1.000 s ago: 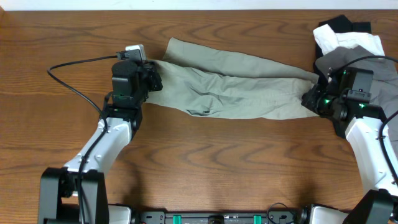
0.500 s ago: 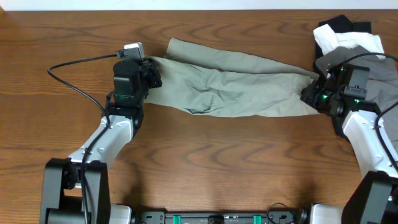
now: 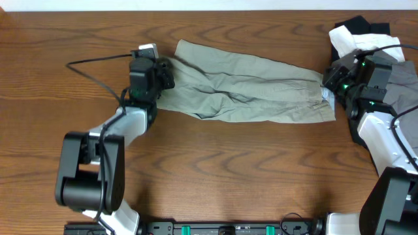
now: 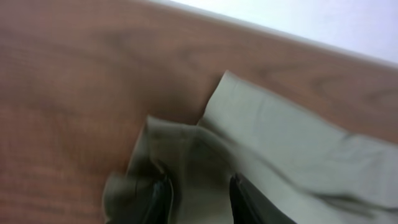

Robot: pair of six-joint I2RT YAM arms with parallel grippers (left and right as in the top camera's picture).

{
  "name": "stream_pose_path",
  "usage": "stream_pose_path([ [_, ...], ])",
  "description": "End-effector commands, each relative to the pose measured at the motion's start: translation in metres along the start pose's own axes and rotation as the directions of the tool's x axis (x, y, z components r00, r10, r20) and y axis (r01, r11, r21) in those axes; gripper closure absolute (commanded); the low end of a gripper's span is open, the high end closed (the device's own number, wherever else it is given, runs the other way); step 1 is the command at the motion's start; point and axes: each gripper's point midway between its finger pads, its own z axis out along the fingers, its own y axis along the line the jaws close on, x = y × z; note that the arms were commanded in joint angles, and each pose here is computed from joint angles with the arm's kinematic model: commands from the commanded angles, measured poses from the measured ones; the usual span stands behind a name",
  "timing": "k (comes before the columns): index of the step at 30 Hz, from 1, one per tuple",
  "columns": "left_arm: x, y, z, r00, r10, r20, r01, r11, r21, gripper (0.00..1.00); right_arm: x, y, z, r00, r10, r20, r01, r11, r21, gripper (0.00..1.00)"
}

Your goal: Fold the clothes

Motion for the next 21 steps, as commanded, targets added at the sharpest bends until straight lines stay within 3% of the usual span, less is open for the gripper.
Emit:
stream_pose_path([
  [1,-0.015,-0.002,0.001,1.0,0.005,-0.024,-0.006,1.0,-0.027,0.63,0.003,0.0,0.005,0.998,0.055,-0.016,-0.055,0.998,0.005,0.71],
  [8,-0.031,0.001,-0.044,0.996,0.005,-0.092,-0.011,0.998,-0.066,0.58,0.047,0.022,-0.003,0.966,-0.157,-0.204,0.121,0.976,-0.178,0.68],
  [10,-0.04,-0.001,-0.062,0.997,0.002,-0.083,-0.008,0.998,-0.068,0.51,0.055,0.02,-0.006,0.949,-0.216,-0.228,0.174,0.966,-0.191,0.67],
  [14,-0.056,-0.007,-0.099,0.998,0.001,-0.062,-0.005,0.998,-0.064,0.5,0.066,0.017,-0.012,0.912,-0.325,-0.251,0.276,0.938,-0.212,0.66],
  [17,-0.04,-0.003,-0.121,0.99,-0.007,-0.139,-0.005,0.996,-0.088,0.5,0.081,0.018,-0.018,0.86,-0.428,-0.279,0.354,0.893,-0.278,0.66],
  [21,0.002,0.009,-0.134,0.951,-0.035,-0.308,-0.01,0.989,-0.144,0.5,0.104,0.025,-0.022,0.731,-0.626,-0.271,0.519,0.768,-0.375,0.67],
])
